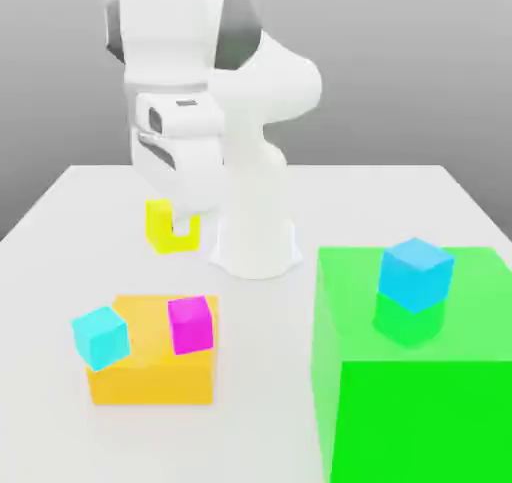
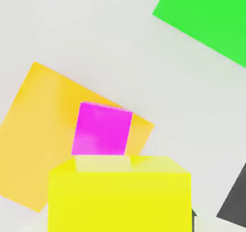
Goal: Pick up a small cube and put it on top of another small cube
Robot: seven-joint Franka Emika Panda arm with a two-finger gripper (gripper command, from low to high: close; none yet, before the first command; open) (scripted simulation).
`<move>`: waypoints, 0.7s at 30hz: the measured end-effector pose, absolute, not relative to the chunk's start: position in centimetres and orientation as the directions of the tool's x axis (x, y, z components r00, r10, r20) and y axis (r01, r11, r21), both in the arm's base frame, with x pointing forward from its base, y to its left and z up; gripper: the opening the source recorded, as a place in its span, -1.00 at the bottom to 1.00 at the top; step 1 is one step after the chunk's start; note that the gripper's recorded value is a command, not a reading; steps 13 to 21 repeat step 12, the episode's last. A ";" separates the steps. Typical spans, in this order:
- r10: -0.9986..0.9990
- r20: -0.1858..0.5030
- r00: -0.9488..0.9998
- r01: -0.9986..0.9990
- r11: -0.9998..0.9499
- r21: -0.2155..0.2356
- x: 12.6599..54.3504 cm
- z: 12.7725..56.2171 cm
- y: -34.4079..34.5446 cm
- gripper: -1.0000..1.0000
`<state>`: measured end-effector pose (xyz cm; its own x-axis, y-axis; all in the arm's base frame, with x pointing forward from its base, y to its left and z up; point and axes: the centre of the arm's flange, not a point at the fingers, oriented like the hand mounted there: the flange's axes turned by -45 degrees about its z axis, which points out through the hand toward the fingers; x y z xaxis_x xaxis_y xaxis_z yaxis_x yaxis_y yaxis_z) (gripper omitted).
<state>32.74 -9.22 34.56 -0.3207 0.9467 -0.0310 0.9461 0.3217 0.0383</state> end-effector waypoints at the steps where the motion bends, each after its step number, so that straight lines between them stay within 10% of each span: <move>1: 0.963 -0.020 -0.268 0.963 0.269 0.027 32.6 33.8 -9.1 -1.00; 9: 0.989 0.003 -0.147 0.989 0.147 -0.003 32.4 26.0 -9.0 -1.00; 10: 0.989 0.001 -0.146 0.989 0.146 -0.002 32.3 25.5 -9.0 1.00; 21: 0.989 0.001 -0.146 0.989 0.146 -0.002 32.3 25.5 -9.0 1.00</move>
